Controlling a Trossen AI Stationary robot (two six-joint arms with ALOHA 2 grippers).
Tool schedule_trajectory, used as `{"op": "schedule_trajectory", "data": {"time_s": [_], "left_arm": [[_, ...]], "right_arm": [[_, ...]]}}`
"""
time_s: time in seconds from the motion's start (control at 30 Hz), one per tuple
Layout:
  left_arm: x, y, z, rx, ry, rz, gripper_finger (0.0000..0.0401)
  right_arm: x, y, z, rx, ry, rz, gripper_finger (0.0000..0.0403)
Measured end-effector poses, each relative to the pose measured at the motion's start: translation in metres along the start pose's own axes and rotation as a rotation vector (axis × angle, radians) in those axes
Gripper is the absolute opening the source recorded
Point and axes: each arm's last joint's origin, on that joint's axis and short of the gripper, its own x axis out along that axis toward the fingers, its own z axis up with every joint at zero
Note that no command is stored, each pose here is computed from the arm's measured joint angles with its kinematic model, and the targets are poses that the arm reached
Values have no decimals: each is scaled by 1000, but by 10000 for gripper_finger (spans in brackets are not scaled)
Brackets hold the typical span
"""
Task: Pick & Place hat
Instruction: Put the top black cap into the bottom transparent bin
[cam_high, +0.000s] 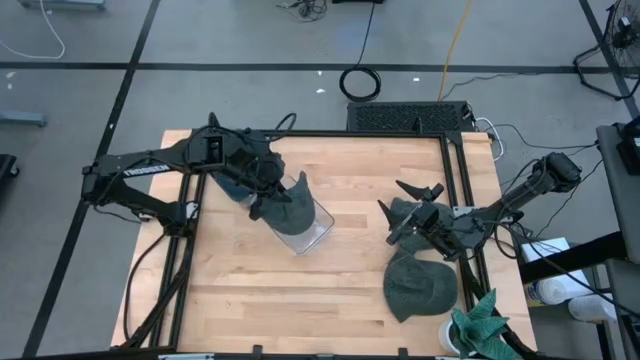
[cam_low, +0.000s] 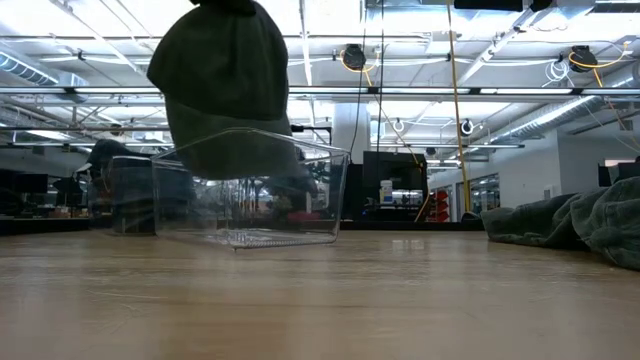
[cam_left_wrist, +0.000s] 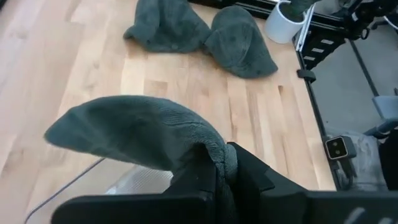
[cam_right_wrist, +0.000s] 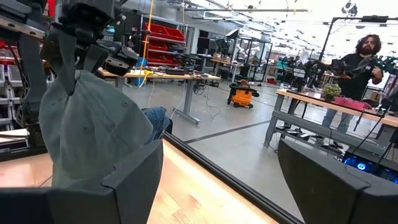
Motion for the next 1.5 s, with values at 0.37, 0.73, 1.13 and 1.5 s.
{"op": "schedule_trajectory", "data": {"time_s": [0.37, 0.73, 1.13, 1.5], "left_arm": [[4, -5, -5, -32, 50, 105, 20], [11, -21, -5, -216, 6, 229, 20], [32, -39, 0, -242, -33, 177, 20], [54, -41, -4, -264, 6, 267, 20]], "right_arm": [[0, 0, 0, -1, 0, 0, 302], [0, 0, 0, -1, 0, 0, 302], [0, 0, 0, 0, 0, 0, 302], [0, 0, 0, 0, 0, 0, 302]]}}
